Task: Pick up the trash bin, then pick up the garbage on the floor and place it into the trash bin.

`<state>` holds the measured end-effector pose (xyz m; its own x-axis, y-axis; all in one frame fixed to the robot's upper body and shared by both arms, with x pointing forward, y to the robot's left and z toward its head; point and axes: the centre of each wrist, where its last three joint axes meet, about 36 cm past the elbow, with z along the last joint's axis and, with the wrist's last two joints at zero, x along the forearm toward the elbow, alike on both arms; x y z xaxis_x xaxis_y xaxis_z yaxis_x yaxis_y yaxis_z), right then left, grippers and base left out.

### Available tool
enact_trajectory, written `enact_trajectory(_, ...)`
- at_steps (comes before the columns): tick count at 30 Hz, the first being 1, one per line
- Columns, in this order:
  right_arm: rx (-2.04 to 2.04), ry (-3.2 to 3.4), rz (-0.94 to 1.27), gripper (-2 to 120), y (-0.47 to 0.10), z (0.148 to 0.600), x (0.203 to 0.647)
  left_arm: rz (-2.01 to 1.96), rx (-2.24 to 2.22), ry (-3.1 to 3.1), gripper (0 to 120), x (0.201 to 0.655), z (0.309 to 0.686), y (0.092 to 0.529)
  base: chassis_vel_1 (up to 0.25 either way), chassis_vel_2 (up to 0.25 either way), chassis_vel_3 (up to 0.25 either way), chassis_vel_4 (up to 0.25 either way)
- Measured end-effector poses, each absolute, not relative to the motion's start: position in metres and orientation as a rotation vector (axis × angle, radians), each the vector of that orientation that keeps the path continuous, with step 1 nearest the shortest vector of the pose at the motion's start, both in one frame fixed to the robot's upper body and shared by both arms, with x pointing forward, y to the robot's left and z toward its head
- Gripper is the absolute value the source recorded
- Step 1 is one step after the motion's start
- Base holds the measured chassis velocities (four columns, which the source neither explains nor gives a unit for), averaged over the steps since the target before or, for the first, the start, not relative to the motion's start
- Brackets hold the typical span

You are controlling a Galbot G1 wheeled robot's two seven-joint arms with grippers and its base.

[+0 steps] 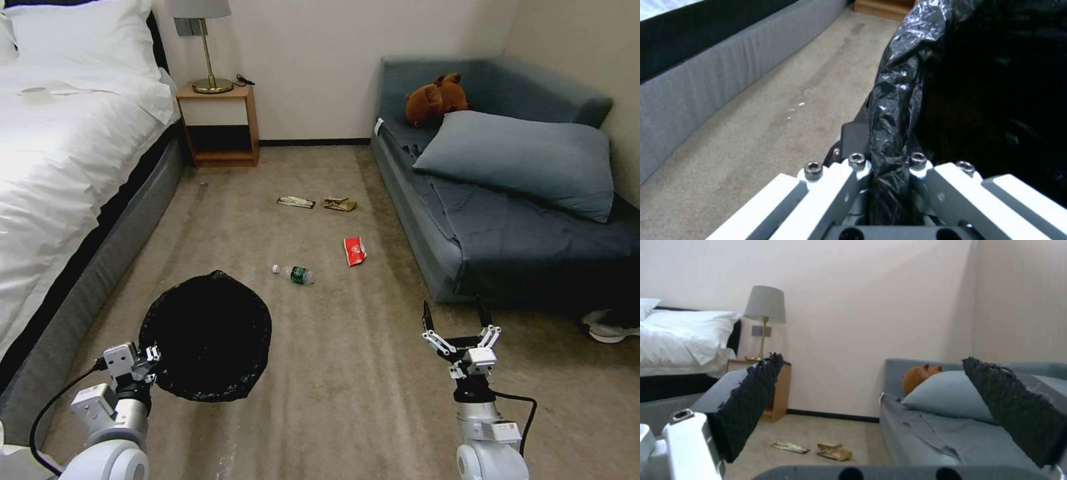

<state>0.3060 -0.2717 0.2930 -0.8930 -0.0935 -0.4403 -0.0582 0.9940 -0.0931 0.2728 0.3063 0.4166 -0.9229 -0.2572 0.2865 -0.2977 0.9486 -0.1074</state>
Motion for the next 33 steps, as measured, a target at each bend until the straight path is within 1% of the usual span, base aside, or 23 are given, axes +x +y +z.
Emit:
enact_trajectory(8,-0.122,2.683,-0.114,100,-0.2735,0.2912,0.3046,0.213,0.422,-2.827,2,0.2716,0.4127,0.3075,0.0,0.0,0.0,0.0)
enact_trajectory(20,-0.13,2.682,-0.118,100,-0.2769,0.2893,0.3034,0.208,0.419,-2.831,2,0.2712,0.4126,0.3064,-0.073,0.07,0.088,-0.08)
enact_trajectory(33,-0.127,2.678,-0.117,100,-0.2782,0.29,0.3027,0.21,0.42,-2.832,2,0.2697,0.4127,0.3057,-0.04,0.045,0.043,-0.039)
